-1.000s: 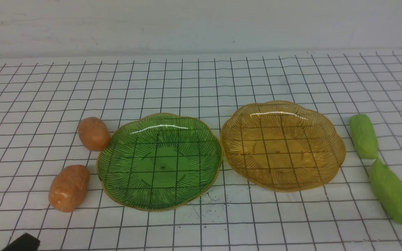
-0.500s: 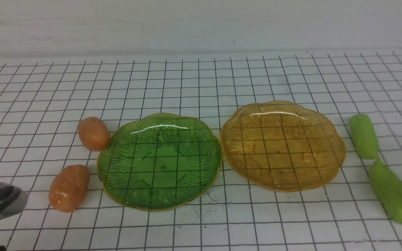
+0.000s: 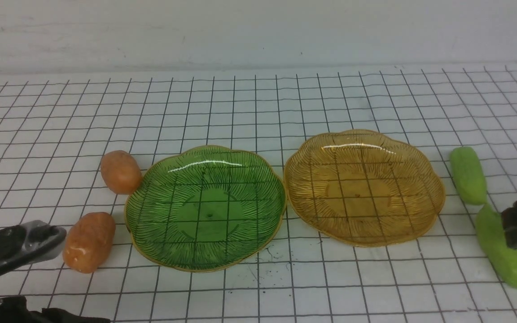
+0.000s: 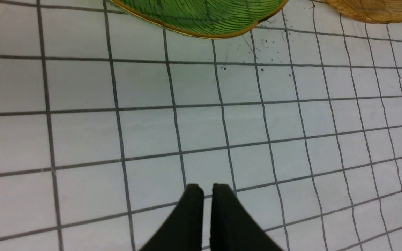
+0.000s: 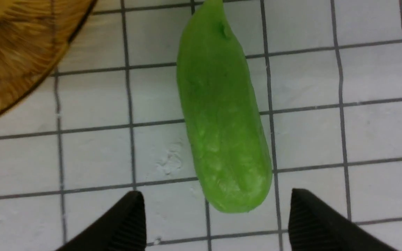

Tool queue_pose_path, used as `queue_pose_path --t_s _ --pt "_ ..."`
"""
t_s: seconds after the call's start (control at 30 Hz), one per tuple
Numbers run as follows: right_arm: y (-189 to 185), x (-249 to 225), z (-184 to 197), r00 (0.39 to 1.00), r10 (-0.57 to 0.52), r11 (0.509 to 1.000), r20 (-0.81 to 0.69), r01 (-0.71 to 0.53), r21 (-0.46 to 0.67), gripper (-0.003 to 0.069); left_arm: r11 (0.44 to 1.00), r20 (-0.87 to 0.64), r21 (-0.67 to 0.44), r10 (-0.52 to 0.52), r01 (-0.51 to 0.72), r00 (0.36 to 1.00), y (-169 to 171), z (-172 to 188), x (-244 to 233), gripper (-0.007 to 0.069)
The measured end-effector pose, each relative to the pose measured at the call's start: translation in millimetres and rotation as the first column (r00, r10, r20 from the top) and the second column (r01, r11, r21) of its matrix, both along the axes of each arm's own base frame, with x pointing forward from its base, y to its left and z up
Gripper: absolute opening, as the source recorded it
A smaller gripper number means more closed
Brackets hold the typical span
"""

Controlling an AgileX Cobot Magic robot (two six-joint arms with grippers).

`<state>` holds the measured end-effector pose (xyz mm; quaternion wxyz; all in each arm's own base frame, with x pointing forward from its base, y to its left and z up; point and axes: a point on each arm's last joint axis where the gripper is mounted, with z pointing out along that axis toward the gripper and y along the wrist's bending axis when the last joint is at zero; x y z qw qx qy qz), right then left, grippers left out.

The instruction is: Put different types of vegetables on the plate.

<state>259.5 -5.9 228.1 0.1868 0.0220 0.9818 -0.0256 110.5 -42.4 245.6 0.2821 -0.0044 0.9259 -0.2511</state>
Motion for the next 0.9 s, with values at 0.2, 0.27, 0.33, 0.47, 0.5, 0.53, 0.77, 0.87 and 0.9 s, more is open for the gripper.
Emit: queue_pose_path --t_s 0.2,0.27,0.33,0.47,0.5,0.53,0.77,0.87,0.9 --pt "-4 25 -39 0.998 0.052 0.996 -0.039 -0.054 -0.071 0.0552 1.0 0.003 0.004 -0.005 0.005 1.0 0 0 0 0.0027" --pt "-5 29 -52 0.996 0.054 0.996 -0.071 -0.059 -0.072 0.0553 1.0 0.003 0.005 -0.005 0.005 1.0 0 0 0 0.0027" --pt "-5 32 -66 0.992 0.054 0.996 -0.114 -0.062 -0.069 0.0553 1.0 0.003 0.005 -0.005 0.005 1.0 0 0 0 0.0027" --pt "-5 35 -78 0.987 0.052 0.996 -0.155 -0.063 -0.066 0.0495 1.0 0.003 0.005 -0.005 0.005 1.0 0 0 0 0.0031" --pt "-5 35 -77 0.987 0.052 0.996 -0.154 -0.063 -0.066 0.0479 1.0 0.003 0.005 -0.005 0.005 1.0 0 0 0 0.0033" --pt "-5 37 -74 0.985 0.047 0.996 -0.166 -0.059 -0.069 0.0398 1.0 0.003 0.005 -0.005 0.005 1.0 0 0 0 0.0034" --pt "-8 46 -21 0.977 -0.012 0.997 -0.211 -0.006 -0.083 0.0393 1.0 0.003 0.006 -0.005 0.005 1.0 0 0 0 0.0034" --pt "-1 53 13 0.994 -0.03 1.0 -0.104 0.03 0.003 0.0393 1.0 0.003 0.007 -0.005 0.005 1.0 0 0 0 0.0034" --pt "6 57 26 0.999 -0.016 0.998 -0.05 0.02 0.067 0.0393 1.0 0.003 0.007 -0.005 0.005 1.0 0 0 0 0.0034"
